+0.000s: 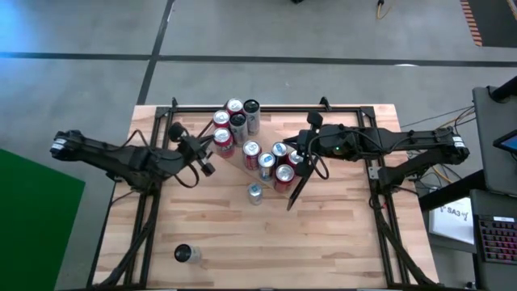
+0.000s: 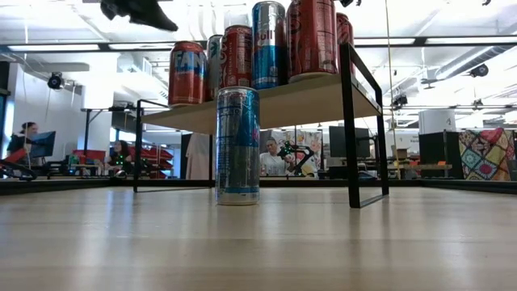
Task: Place canned beverage on shelf
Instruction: Put the red soda can on the shelf, align with the other red soda cans
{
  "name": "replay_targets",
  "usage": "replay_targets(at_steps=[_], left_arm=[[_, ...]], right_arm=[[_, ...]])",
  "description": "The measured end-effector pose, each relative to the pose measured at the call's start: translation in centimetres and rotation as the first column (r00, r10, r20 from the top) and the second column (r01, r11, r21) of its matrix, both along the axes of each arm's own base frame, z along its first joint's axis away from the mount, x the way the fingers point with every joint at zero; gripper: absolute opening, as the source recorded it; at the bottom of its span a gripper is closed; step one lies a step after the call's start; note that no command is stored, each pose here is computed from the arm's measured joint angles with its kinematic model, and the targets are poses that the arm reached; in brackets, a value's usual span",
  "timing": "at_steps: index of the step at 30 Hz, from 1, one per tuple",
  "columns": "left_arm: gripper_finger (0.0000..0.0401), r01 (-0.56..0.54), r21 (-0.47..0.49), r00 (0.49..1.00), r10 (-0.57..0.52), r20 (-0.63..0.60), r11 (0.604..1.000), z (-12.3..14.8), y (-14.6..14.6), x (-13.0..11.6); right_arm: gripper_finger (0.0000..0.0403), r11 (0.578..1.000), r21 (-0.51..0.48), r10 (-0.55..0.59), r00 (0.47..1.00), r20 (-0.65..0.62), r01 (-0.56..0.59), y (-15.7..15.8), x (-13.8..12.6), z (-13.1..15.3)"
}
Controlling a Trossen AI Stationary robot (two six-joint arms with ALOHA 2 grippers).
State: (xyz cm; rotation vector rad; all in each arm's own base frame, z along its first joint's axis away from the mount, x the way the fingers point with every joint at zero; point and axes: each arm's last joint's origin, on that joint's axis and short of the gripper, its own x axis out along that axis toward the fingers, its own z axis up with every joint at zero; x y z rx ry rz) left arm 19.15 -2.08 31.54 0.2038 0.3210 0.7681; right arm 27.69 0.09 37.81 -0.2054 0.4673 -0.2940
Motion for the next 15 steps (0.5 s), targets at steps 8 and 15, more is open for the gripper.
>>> replay_targets(at_steps=[8,15], left_arm=[[0.0,0.201,-0.09,0.978,-0.195,0.073,0.975,0.9,-0.9,1.9],[0.0,0.139,-0.078,0.99,-0.141,-0.024,0.987,-1.3,-1.5,5.0]], right_arm=[[0.0009,1.0,0.002,-0.001,1.0,0.0,0.001,0.0,0.0,0.0],[0.0009,1.0,0.002,-0.001,1.0,0.001,0.001,0.0,0.0,0.0]])
